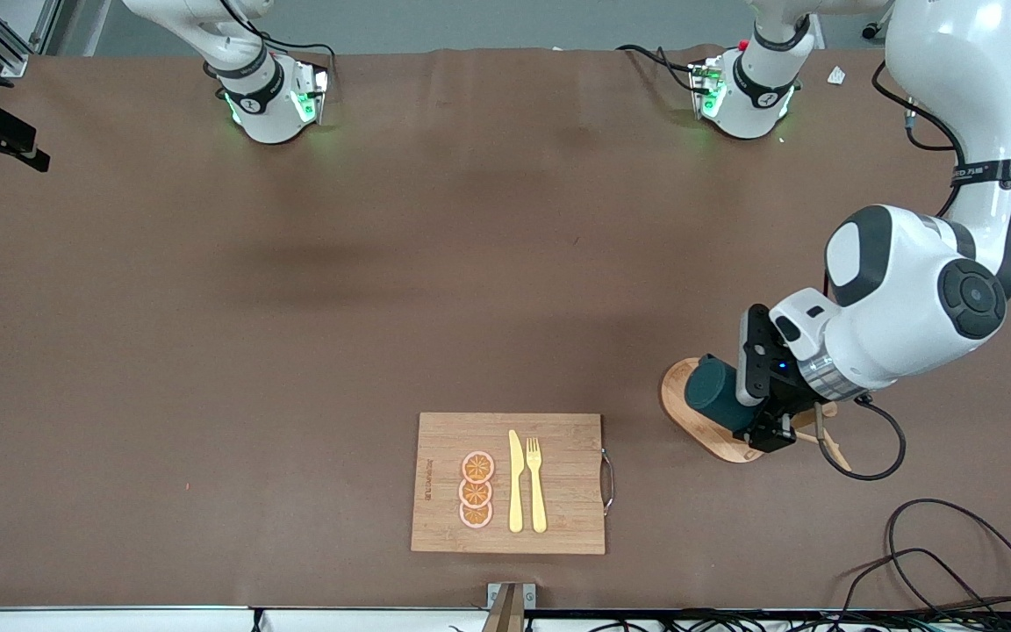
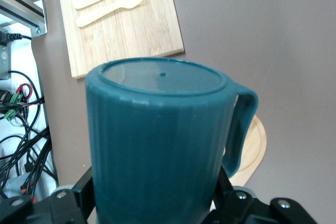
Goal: Transfer cup from left to right arm and place
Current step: 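Lift the teal mug off the stand peg with the left gripper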
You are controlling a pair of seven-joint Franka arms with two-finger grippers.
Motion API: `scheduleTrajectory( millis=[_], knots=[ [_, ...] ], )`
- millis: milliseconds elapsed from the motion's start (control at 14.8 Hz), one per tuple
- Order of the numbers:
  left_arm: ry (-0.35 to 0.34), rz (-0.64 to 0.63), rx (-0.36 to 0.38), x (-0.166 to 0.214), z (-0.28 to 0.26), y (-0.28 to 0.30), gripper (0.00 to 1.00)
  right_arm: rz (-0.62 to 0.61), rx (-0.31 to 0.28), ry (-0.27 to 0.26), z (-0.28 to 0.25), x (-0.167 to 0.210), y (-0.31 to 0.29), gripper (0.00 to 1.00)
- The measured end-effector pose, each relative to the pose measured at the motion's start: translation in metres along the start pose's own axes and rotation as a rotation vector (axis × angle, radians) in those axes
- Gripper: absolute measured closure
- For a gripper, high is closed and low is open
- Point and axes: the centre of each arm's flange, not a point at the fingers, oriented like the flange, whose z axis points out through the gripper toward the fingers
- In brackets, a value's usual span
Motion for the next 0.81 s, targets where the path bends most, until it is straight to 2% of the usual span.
scheduleTrajectory(
  millis=[339,610,813],
  knots=[
    [0.01,-0.008,-0.02,0.047,-0.008,0.005,0.14,0.001,0.0,0.0,0.0,0.0,0.0,0.0],
    [-0.085,0.079,-0.027,0.103,0.001,0.012,0.14,0.001,0.0,-0.001,0.0,0.0,0.001,0.0],
    [-0.198,0.156,-0.007,0.164,0.009,0.024,0.14,0.001,0.0,-0.001,0.0,0.0,0.001,0.0]
  ],
)
